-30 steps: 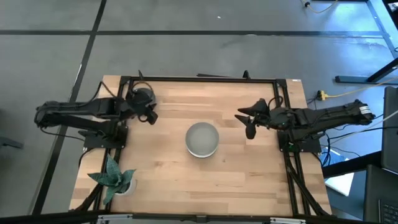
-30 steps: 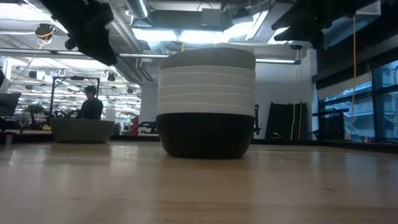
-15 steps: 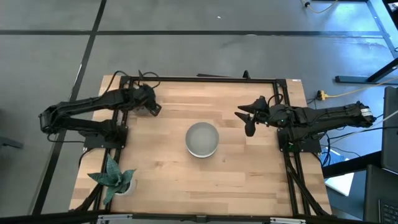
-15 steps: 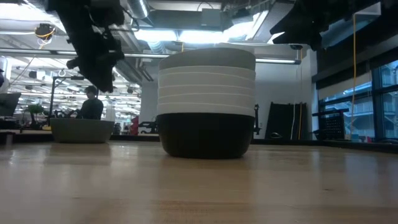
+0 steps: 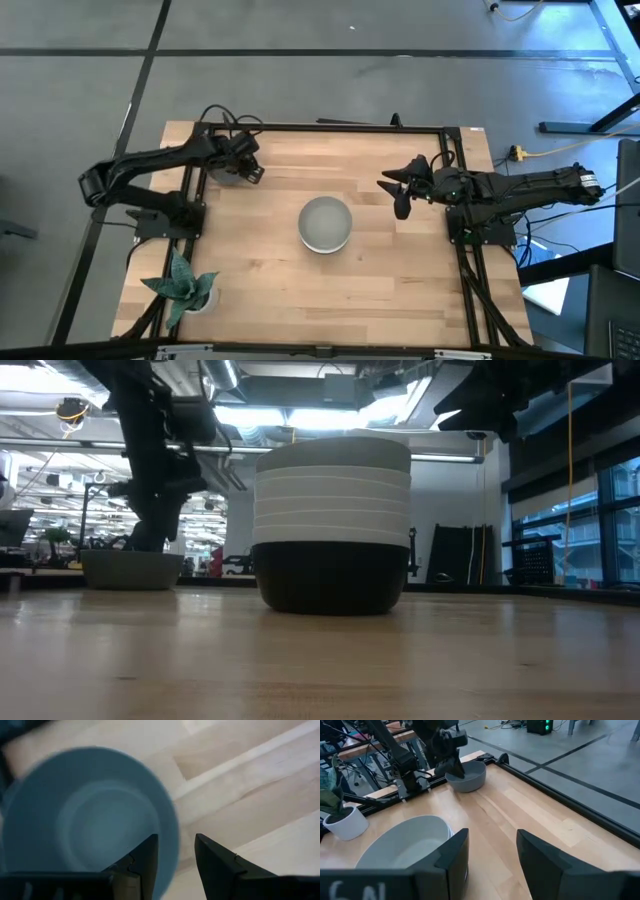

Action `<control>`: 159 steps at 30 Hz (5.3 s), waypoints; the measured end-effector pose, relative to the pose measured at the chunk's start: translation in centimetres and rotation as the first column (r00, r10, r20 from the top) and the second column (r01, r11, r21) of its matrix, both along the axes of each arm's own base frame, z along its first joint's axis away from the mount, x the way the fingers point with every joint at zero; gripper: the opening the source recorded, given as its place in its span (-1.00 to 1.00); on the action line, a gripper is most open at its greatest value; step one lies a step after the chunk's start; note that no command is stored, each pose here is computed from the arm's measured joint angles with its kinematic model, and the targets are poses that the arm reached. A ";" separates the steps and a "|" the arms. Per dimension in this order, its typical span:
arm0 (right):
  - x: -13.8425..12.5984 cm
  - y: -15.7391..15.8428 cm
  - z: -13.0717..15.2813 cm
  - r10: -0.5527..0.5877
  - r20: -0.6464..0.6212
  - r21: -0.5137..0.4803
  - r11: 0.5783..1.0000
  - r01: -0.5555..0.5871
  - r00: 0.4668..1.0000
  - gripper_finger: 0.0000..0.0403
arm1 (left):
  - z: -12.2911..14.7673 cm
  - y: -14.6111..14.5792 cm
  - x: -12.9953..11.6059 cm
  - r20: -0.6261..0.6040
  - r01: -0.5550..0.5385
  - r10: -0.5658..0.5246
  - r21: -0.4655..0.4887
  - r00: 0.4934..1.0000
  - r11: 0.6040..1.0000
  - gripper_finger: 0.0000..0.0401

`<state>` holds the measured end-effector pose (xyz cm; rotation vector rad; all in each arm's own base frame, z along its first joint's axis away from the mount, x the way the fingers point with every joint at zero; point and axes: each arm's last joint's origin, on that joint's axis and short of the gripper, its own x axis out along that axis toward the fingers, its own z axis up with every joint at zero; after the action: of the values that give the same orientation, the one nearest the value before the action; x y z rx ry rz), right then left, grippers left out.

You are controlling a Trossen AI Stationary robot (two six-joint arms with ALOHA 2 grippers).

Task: Nest bowls inside each other
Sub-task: Stack the gray bowl on the top of the light gray bowl, then return to Home Position

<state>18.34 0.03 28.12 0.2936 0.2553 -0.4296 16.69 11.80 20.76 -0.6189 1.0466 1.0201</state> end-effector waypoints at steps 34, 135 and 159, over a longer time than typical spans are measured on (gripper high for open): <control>0.0 0.1 0.0 0.013 0.003 0.025 1.000 -0.013 1.000 -0.17 | -3.1 1.1 1.8 -0.134 0.079 -0.083 -0.034 0.987 0.996 -0.85; 0.5 0.2 -1.0 -0.009 -0.028 0.151 0.988 0.013 1.000 -0.17 | 5.3 -16.9 15.0 0.357 0.863 -0.858 0.210 0.370 0.459 -0.52; -3.5 -0.6 1.9 -0.043 0.072 -0.063 0.997 0.047 0.997 -0.17 | 16.6 -10.2 3.4 0.294 0.484 -0.848 0.718 0.440 0.500 -0.19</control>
<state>14.81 -0.58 29.99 0.2505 0.1659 -0.4703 20.06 1.60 37.37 0.0350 0.2719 0.2322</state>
